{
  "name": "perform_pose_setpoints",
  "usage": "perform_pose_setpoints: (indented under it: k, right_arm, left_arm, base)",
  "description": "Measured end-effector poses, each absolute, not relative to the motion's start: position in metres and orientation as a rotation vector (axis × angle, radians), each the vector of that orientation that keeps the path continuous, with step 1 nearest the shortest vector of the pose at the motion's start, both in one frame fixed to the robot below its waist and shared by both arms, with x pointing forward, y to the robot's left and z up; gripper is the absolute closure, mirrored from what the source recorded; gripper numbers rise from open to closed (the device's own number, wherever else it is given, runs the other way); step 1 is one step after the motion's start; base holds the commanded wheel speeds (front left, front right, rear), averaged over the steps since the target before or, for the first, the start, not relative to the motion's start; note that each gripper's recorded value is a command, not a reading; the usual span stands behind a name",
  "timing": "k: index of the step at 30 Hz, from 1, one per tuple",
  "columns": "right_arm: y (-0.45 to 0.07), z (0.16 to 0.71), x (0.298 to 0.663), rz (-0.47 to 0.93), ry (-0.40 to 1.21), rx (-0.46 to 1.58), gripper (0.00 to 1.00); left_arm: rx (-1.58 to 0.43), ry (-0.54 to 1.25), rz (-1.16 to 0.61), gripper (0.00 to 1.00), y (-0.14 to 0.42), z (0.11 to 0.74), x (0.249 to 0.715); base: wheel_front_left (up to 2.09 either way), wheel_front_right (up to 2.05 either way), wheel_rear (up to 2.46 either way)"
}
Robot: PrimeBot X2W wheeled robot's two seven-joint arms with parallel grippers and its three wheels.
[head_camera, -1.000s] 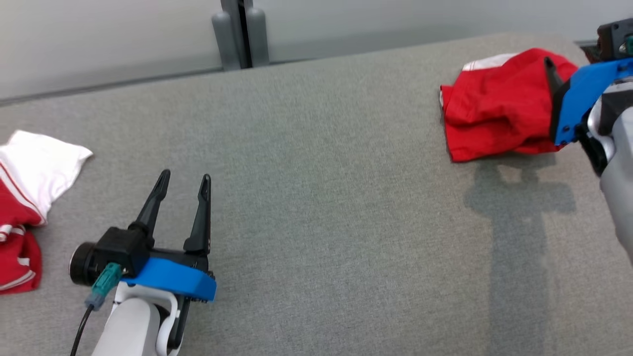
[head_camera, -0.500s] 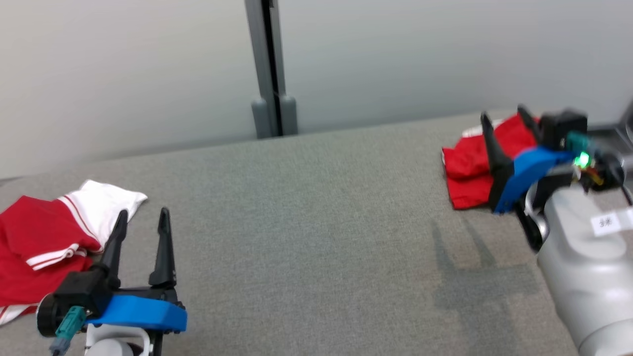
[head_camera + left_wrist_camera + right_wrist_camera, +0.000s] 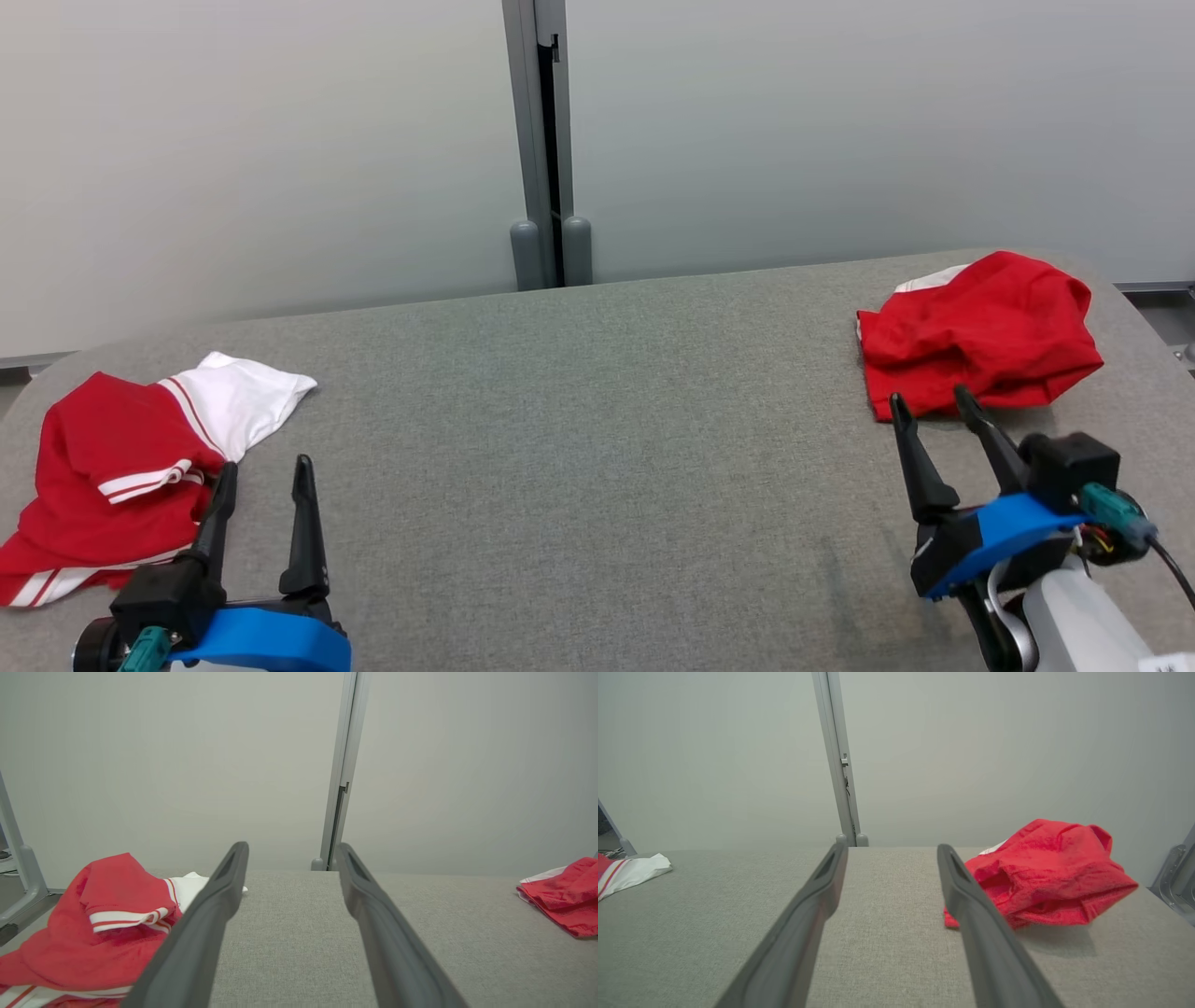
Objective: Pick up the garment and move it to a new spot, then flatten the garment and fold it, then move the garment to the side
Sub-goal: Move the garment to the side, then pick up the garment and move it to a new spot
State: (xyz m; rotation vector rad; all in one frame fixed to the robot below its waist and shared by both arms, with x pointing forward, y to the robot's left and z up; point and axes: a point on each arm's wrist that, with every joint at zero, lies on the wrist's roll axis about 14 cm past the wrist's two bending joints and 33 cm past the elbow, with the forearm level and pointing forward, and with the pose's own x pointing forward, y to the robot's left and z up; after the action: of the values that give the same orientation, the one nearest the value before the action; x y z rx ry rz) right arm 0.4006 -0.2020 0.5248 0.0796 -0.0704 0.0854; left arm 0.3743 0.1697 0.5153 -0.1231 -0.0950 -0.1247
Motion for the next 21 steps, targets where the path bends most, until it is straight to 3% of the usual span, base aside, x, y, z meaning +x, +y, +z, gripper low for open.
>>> perform_pose_setpoints:
  k: [21]
  right_arm:
    - [-0.196, 0.522, 0.381, 0.077, -0.098, 0.120, 0.00]
  left_arm:
    - [-0.104, -0.054, -0.128, 0.00, 0.168, 0.501, 0.375]
  base:
    - [0.00, 0.00, 0.00]
